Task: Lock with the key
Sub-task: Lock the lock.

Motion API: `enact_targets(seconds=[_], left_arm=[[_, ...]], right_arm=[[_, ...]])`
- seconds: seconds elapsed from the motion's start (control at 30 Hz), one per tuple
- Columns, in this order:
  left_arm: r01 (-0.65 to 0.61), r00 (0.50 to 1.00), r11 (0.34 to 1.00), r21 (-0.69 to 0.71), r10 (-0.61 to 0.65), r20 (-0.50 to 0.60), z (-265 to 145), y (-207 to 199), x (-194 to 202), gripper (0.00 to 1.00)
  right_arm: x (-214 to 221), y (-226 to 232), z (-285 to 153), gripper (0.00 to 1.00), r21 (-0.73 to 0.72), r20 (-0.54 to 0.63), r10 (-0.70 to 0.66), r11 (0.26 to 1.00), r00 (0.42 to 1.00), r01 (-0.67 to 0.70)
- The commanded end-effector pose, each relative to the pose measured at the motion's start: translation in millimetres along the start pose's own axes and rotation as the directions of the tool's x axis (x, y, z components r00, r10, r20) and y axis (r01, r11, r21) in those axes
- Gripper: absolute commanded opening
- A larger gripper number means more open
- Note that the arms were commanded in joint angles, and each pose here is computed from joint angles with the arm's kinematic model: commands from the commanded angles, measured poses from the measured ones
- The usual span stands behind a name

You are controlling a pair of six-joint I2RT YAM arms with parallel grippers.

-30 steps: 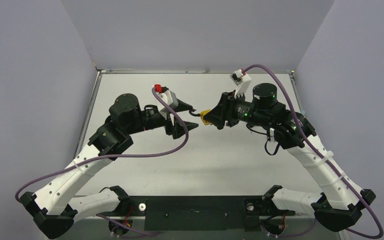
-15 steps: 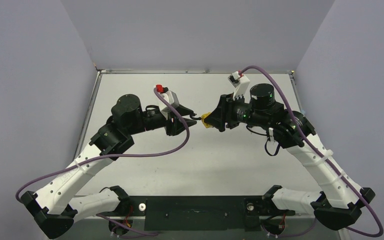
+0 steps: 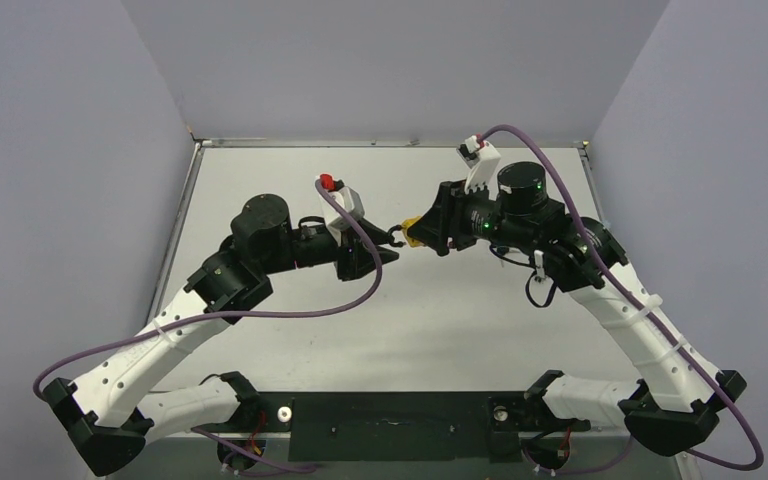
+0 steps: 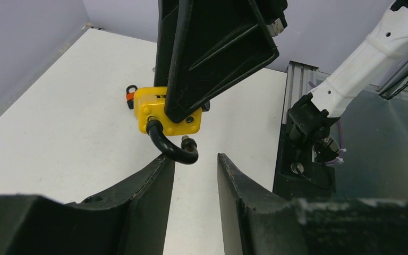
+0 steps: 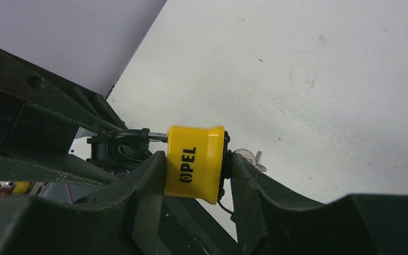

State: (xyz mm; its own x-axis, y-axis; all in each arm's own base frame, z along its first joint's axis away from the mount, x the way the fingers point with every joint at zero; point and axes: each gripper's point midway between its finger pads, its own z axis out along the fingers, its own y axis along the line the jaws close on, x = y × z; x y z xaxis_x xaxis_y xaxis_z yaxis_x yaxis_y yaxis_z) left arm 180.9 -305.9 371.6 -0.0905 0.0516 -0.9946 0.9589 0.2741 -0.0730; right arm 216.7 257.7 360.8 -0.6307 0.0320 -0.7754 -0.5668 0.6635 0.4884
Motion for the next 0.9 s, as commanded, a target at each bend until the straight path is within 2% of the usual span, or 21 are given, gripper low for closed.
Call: enact_targets(seconds=[0.0, 0.23, 0.5, 0.63, 0.87], left_arm=[[0.009, 0.997, 1.000, 0.011, -0.010, 0.078, 0, -6, -18, 0.33], [0.098, 0.992, 0.982, -0.160, -0.085, 0.090, 0, 24, -21, 0.34], [0.203, 0.978, 0.967, -0.153, -0.193, 0.079, 5, 22, -18, 0.34], [0.226, 0.972, 0.968, -0.109, -0.217, 0.087, 5, 13, -24, 0.34], [0.244, 0.967, 0.963, -0.117, -0.233, 0.102, 3, 14, -31, 0.34]], right_arm=[[-38, 20, -6, 0.00, -0.048, 0.134, -0.026, 0.998, 0.991, 0.033], [-39, 18, -6, 0.00, -0.033, 0.141, -0.029, 0.999, 0.990, 0.034], [-43, 20, -10, 0.00, -0.007, 0.170, -0.058, 0.998, 0.984, 0.060], [-45, 17, -10, 0.00, 0.029, 0.184, -0.073, 0.997, 0.980, 0.069], [-44, 15, -10, 0.00, 0.065, 0.186, -0.099, 0.994, 0.978, 0.088]])
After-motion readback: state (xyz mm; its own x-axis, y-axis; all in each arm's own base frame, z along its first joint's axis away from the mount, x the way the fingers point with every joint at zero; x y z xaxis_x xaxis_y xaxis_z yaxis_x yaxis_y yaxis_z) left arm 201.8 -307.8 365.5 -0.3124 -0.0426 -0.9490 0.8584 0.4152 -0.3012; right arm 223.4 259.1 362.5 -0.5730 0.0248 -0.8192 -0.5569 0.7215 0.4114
